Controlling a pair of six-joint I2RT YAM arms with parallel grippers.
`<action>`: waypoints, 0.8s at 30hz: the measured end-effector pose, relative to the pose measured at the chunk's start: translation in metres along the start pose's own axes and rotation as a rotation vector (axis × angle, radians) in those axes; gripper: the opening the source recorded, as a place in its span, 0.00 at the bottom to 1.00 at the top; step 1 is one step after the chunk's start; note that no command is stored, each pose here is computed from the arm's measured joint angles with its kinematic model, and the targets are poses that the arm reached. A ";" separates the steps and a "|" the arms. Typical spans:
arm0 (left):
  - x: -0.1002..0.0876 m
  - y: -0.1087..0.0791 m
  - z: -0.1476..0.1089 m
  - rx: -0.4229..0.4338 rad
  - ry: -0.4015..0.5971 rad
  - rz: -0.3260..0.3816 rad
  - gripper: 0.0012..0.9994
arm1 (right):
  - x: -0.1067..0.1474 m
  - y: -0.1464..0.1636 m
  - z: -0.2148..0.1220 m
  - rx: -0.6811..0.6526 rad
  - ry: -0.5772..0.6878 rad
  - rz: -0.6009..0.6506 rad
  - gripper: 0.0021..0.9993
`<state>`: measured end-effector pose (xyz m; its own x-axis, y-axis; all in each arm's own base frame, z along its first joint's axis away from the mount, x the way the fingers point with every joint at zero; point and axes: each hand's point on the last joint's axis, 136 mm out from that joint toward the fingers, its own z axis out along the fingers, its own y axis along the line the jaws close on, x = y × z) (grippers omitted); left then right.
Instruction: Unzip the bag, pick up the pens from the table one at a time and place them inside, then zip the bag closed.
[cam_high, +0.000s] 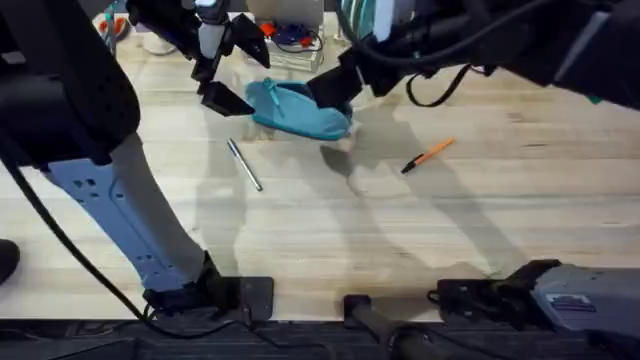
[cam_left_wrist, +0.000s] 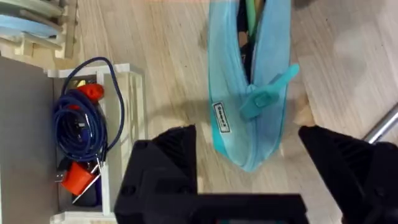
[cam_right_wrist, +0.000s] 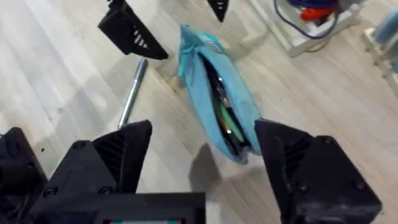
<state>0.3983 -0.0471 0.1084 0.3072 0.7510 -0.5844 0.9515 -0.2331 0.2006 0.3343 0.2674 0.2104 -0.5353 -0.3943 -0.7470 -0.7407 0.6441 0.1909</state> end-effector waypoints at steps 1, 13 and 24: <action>0.000 0.000 0.000 0.000 0.000 0.000 0.99 | 0.000 -0.003 -0.002 0.006 -0.003 0.001 1.00; 0.001 0.002 0.000 -0.009 0.003 0.007 0.99 | -0.003 -0.021 -0.012 0.044 -0.019 0.015 1.00; -0.013 -0.015 -0.007 0.054 -0.026 -0.078 0.99 | -0.001 -0.031 -0.012 0.105 -0.013 0.012 1.00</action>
<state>0.3802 -0.0491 0.1186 0.2316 0.7523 -0.6167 0.9718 -0.2078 0.1115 0.3532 0.2397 0.2133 -0.5384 -0.3782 -0.7530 -0.6872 0.7143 0.1326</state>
